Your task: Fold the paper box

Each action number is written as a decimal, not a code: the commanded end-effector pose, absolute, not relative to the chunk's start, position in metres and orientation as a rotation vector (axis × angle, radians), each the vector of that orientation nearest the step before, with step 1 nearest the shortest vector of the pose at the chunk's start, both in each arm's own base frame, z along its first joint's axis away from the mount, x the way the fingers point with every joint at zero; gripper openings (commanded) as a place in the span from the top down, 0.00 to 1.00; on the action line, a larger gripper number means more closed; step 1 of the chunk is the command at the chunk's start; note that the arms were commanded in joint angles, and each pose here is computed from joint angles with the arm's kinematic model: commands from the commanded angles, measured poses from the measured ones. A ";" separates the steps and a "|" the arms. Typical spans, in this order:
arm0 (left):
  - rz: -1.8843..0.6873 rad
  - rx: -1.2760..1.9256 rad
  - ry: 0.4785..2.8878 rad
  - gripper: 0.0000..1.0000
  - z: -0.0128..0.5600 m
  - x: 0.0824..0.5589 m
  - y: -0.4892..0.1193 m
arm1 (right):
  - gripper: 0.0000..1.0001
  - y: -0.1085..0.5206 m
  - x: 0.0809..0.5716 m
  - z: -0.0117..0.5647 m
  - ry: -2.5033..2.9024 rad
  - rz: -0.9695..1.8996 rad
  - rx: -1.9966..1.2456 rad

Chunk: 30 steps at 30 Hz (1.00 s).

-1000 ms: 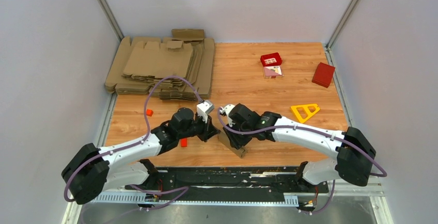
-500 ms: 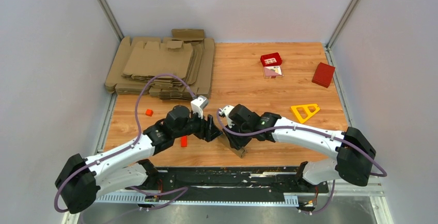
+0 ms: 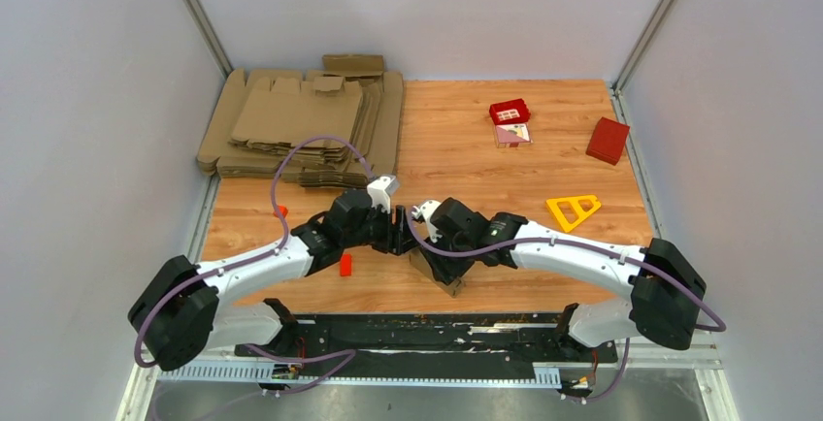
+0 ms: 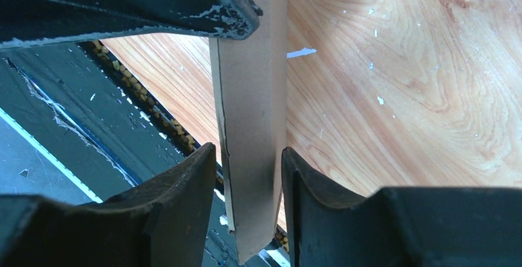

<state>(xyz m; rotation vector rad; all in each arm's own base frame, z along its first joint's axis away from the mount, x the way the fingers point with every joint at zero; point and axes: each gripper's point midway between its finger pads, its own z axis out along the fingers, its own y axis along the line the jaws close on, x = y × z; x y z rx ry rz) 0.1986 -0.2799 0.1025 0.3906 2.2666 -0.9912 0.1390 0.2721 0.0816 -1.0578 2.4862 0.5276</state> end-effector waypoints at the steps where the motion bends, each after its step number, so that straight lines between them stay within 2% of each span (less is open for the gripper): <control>1: -1.036 0.364 2.208 0.39 0.111 0.206 -0.287 | 0.54 0.274 0.143 0.083 2.453 0.520 -1.068; 8: -1.032 0.363 2.224 0.42 0.103 0.202 -0.284 | 0.44 0.272 0.144 0.083 2.454 0.502 -1.060; 15: -1.011 0.354 2.242 0.43 0.094 0.199 -0.279 | 0.43 0.269 0.145 0.082 2.461 0.484 -1.043; 22: -1.014 0.353 2.246 0.43 0.090 0.199 -0.279 | 0.32 0.266 0.145 0.088 2.453 0.488 -1.014; 30: -1.047 0.413 2.164 0.29 0.122 0.202 -0.285 | 0.33 0.256 0.138 0.093 2.458 0.485 -1.032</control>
